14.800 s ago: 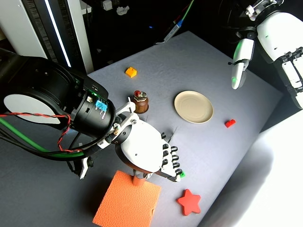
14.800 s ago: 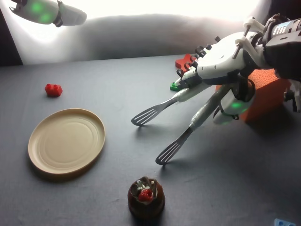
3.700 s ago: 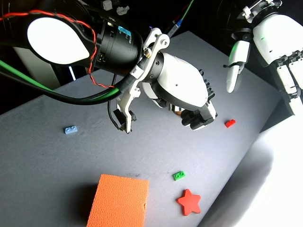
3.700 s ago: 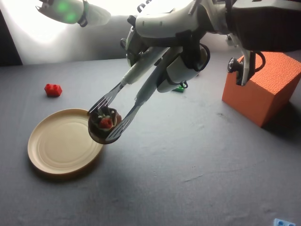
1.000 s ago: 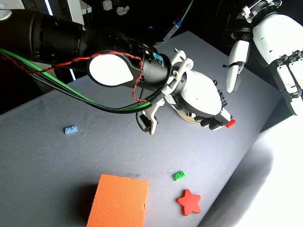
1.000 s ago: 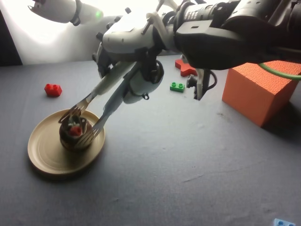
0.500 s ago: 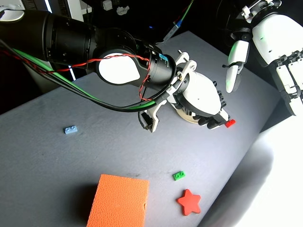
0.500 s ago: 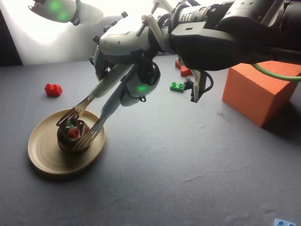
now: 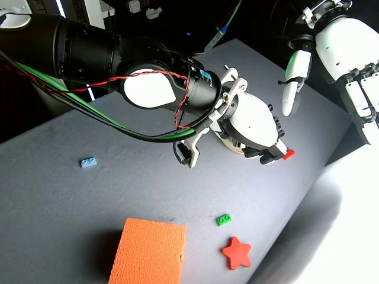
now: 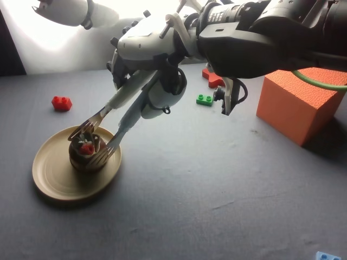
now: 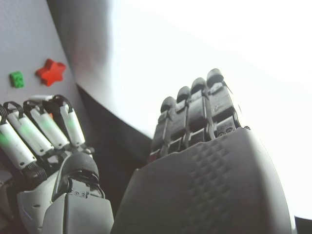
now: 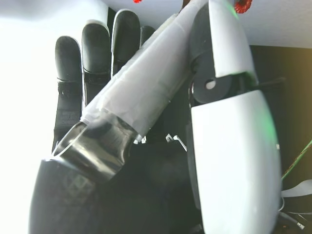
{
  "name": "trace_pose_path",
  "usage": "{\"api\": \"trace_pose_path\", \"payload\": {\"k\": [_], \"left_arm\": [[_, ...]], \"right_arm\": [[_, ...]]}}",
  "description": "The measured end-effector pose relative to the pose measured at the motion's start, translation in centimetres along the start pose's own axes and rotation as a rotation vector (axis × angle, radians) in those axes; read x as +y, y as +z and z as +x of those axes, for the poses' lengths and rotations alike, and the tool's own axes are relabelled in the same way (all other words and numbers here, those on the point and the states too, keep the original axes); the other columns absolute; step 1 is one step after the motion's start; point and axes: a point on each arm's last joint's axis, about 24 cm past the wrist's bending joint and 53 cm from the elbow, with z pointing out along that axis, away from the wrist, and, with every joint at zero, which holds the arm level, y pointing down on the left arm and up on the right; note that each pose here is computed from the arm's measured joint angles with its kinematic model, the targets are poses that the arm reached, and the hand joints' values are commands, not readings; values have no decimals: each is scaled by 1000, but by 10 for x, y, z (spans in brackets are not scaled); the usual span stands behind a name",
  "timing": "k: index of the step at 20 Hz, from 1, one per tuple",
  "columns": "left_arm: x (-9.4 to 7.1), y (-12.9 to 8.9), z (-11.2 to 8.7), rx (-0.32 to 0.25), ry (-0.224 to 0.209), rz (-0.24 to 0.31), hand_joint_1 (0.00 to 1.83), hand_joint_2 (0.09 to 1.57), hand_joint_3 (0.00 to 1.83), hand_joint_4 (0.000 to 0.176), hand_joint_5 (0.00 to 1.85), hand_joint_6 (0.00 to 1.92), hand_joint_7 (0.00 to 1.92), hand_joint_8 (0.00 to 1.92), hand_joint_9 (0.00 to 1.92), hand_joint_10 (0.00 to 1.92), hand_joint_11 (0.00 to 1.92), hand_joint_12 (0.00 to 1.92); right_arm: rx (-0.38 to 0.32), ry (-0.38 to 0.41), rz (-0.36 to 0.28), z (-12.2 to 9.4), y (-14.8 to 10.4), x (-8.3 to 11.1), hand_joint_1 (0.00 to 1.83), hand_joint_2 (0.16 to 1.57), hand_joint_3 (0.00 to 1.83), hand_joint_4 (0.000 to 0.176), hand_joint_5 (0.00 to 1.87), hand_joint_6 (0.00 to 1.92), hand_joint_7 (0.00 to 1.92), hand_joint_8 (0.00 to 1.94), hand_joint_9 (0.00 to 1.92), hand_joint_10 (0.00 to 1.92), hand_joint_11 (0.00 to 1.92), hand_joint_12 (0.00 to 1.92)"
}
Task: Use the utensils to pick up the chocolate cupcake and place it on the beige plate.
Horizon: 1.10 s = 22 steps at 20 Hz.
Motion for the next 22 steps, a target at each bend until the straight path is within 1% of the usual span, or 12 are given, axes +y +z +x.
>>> {"api": "trace_pose_path", "payload": {"k": [2, 3, 4, 5, 10, 11, 13, 14, 15, 16, 18, 22], "left_arm": [[0, 0, 0, 0, 0, 0, 0, 1124, 2, 0, 28, 0, 2, 0, 0, 0, 0, 0], [0, 0, 0, 0, 0, 0, 0, 1120, 0, 0, 17, 0, 0, 0, 0, 0, 0, 0], [0, 0, 0, 0, 0, 0, 0, 1123, 2, 0, 23, 3, 3, 1, 0, 0, 0, 0], [0, 0, 0, 0, 0, 0, 0, 1124, 2, 0, 25, 4, 4, 2, 0, 0, 0, 0], [0, 0, 0, 0, 0, 0, 0, 1121, 1, 0, 45, 10, 19, 6, 0, 0, 0, 0], [0, 0, 0, 0, 0, 0, 0, 1118, 0, 0, 50, 10, 21, 6, 0, 0, 0, 0], [0, 0, 0, 0, 0, 0, 0, 1117, 0, 0, 51, 10, 21, 6, 0, 0, 0, 0], [0, 0, 0, 0, 0, 0, 0, 1117, 0, 0, 51, 10, 21, 6, 0, 0, 0, 0], [0, 0, 0, 0, 0, 0, 0, 1119, 0, 0, 41, 6, 12, 1, 0, 0, 0, 0], [0, 0, 0, 0, 0, 0, 0, 1119, 0, 0, 41, 6, 12, 1, 0, 0, 0, 0], [0, 0, 0, 0, 0, 0, 0, 1118, 0, 0, 43, 6, 12, 2, 0, 0, 0, 0], [0, 0, 0, 0, 0, 0, 0, 1113, 0, 0, 49, 6, 20, 4, 10, 4, 0, 0]], "right_arm": [[0, 1, 0, 0, 0, 0, 1358, 1165, 0, 0, 882, 1072, 943, 1147, 696, 1391, 297, 1358], [0, 0, 0, 0, 0, 0, 1239, 1156, 0, 0, 895, 1055, 929, 1167, 671, 1094, 293, 1339], [0, 0, 0, 0, 0, 0, 1334, 1164, 0, 0, 876, 1083, 947, 1141, 688, 1331, 300, 1342], [0, 0, 0, 0, 0, 0, 1353, 1166, 0, 0, 872, 1089, 950, 1137, 691, 1379, 301, 1342], [-1, 0, 0, 0, 0, 0, 1357, 1172, 1, 0, 835, 1134, 940, 1128, 703, 1414, 297, 1349], [-1, 0, 0, 0, 0, 0, 1232, 1165, 0, 0, 878, 1108, 904, 1167, 659, 1104, 251, 1341], [-1, 0, 0, 0, 0, 0, 1207, 1161, 0, 6, 890, 1096, 901, 1169, 678, 970, 245, 1334], [-1, 0, -1, 0, 0, 0, 1207, 1161, 0, 6, 890, 1096, 901, 1169, 678, 970, 245, 1334], [-1, 0, -1, 0, 0, 0, 1322, 1177, 1, 0, 868, 1123, 893, 1177, 669, 1350, 283, 1368], [-1, 0, -1, 0, 0, 0, 1322, 1177, 1, 0, 868, 1123, 893, 1177, 669, 1350, 283, 1368], [-4, 6, -3, -1, 0, 1, 1201, 1160, 0, 16, 914, 1118, 875, 1147, 681, 849, 266, 1344], [-6, 21, -6, -1, 0, 2, 1199, 1177, 2, 0, 922, 1173, 798, 1188, 609, 785, 194, 1404]]}}
